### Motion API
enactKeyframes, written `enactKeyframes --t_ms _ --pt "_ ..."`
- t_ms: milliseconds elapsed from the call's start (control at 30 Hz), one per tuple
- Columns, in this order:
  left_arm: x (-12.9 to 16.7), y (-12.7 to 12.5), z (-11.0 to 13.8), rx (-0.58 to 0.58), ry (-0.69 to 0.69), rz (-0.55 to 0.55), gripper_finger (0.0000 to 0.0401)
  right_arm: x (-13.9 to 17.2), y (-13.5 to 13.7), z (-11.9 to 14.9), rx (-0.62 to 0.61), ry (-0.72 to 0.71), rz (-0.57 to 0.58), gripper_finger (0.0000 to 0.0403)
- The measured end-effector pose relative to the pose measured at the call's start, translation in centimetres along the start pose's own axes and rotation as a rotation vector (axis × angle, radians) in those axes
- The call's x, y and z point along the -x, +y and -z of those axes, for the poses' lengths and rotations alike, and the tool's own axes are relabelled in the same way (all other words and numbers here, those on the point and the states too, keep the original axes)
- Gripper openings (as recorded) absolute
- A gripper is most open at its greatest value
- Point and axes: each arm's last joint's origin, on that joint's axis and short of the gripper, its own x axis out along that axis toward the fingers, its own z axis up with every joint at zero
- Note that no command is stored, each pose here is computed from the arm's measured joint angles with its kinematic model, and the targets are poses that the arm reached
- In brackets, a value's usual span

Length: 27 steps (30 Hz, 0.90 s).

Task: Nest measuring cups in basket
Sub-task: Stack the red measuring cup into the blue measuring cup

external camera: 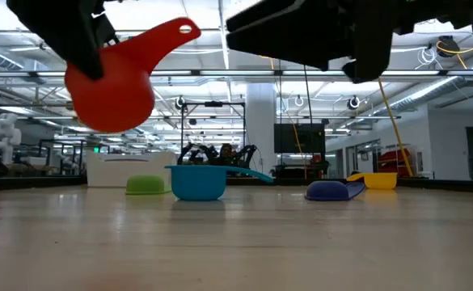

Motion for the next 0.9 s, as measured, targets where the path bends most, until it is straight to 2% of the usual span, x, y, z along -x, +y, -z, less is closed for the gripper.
enactKeyframes --t_ms 233,600,900 --pt "-0.1 -0.1 -0.1 0.036 -0.009 0.011 0.0014 -0.5 0.4 0.2 0.156 -0.009 0.009 0.0228" --pt "-0.1 0.4 -0.6 0.077 -0.032 0.018 0.0008 -0.6 0.0 -0.1 0.282 -0.029 0.036 0.0167" --pt "-0.7 0.6 -0.8 0.113 -0.037 0.020 0.0013 -1.3 -1.0 0.2 0.394 -0.021 0.074 0.0157"
